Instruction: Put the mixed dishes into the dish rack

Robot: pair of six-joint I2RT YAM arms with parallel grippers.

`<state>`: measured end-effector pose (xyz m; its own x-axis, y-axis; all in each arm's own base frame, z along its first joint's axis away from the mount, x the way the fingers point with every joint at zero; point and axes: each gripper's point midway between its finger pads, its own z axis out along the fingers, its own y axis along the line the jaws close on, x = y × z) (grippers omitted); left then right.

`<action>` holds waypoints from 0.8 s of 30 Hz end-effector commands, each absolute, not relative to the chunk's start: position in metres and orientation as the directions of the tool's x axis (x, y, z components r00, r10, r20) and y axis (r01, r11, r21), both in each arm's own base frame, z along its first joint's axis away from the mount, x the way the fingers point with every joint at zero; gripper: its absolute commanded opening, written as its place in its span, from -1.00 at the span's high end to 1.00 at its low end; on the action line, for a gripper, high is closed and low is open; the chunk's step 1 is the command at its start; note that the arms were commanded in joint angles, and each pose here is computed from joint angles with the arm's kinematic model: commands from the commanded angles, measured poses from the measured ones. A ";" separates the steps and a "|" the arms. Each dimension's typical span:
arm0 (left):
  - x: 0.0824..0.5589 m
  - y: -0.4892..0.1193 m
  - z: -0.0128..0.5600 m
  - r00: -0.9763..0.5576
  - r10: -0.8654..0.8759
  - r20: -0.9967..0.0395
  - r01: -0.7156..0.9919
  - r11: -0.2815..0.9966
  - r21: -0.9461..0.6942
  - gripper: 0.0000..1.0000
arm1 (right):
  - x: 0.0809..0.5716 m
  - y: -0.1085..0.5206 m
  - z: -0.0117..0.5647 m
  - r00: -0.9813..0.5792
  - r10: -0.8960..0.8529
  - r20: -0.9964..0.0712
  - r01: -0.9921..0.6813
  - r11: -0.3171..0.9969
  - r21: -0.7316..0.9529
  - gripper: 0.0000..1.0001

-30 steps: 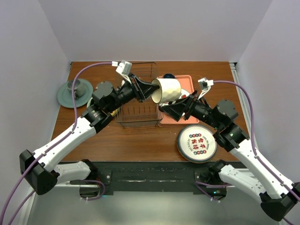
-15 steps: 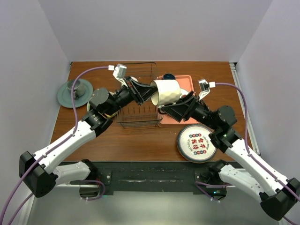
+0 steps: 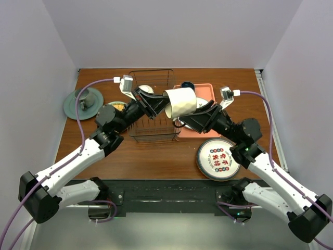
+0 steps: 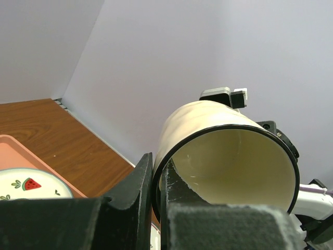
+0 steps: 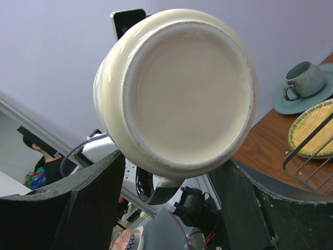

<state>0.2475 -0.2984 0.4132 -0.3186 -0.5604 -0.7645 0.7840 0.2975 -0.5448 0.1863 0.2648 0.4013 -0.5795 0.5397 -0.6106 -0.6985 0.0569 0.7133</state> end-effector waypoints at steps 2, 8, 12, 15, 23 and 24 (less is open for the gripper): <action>0.236 -0.275 0.468 -0.172 -0.675 -0.717 0.838 0.282 -0.467 1.00 | 0.179 0.265 0.412 -0.571 0.532 -0.625 -0.728 0.024 0.686 -0.51; 0.238 -0.273 0.473 -0.144 -0.683 -0.716 0.839 0.300 -0.455 1.00 | 0.179 0.268 0.411 -0.578 0.517 -0.631 -0.729 0.021 0.684 -0.79; 0.238 -0.274 0.477 -0.139 -0.687 -0.713 0.848 0.289 -0.444 1.00 | 0.183 0.269 0.407 -0.576 0.508 -0.641 -0.721 0.053 0.690 -0.82; 0.239 -0.281 0.472 -0.167 -0.685 -0.709 0.851 0.263 -0.454 1.00 | 0.180 0.271 0.412 -0.577 0.504 -0.643 -0.733 0.028 0.680 -0.81; 0.243 -0.290 0.465 -0.205 -0.668 -0.715 0.846 0.246 -0.472 1.00 | 0.179 0.275 0.419 -0.565 0.499 -0.657 -0.760 -0.006 0.650 -0.66; 0.244 -0.291 0.462 -0.210 -0.666 -0.716 0.844 0.247 -0.476 1.00 | 0.181 0.276 0.418 -0.572 0.497 -0.653 -0.755 -0.008 0.656 -0.62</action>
<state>0.2573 -0.3008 0.4070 -0.2955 -0.5657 -0.7698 0.7799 0.3225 -0.5364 0.1901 0.2772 0.3848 -0.6250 0.4768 -0.6181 -0.6803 0.0557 0.7308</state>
